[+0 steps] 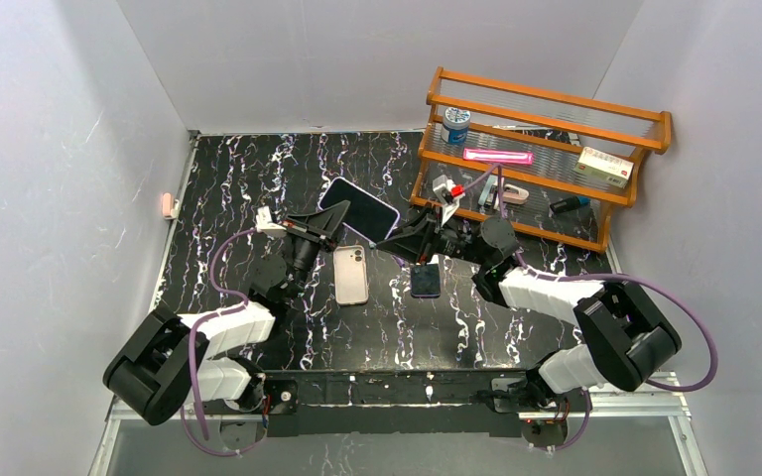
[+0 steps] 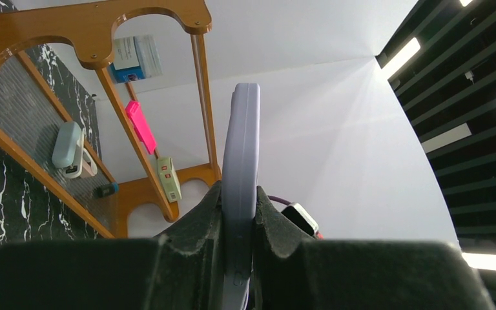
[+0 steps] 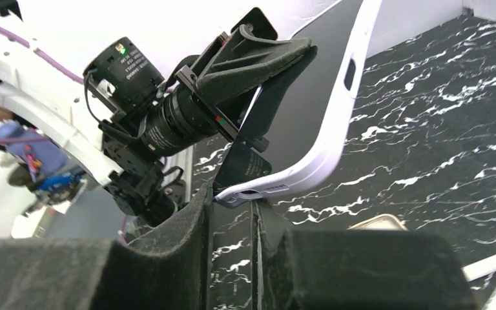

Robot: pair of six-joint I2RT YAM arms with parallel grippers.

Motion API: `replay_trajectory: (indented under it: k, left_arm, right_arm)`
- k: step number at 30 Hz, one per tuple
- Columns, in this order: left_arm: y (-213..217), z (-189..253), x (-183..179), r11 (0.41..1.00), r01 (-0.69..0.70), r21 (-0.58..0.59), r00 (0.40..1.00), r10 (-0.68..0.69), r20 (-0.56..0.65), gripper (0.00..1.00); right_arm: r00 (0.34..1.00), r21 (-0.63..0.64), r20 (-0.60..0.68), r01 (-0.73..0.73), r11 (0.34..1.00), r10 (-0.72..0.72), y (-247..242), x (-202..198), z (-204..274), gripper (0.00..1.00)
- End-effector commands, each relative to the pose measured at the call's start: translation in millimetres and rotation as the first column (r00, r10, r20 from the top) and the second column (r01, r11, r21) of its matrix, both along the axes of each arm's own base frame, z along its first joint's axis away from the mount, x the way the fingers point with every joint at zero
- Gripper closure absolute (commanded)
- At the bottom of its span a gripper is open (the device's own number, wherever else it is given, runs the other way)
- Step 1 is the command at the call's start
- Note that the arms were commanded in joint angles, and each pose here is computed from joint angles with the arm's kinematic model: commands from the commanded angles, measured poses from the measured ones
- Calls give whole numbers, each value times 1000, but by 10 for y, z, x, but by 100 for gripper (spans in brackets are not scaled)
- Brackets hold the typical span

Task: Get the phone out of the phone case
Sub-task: Remove the phone case from the phone.

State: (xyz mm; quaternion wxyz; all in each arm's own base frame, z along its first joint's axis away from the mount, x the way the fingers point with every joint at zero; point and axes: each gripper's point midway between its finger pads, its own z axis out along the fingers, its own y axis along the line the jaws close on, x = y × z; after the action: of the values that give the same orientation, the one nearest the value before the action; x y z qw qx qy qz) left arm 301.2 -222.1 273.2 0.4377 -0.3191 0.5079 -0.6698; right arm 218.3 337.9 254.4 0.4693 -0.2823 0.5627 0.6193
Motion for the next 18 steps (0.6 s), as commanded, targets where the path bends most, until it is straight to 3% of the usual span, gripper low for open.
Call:
replay_trajectory:
  k: [1,11,18]
  left_arm:
    - [-93,198,-90,998,61,-29,997,-59,46,100]
    - [-178,110,-90,995,95,14,995,-95,23,100]
    - [-219,111,-81,990,133,54,990,-135,33,100]
  right_arm:
    - [953,-56,302,-16,998,32,63,20,127,99]
    - [900,-160,433,19,987,53,126,177,43,99]
    - [894,-186,439,193,963,-94,80,511,-44,99]
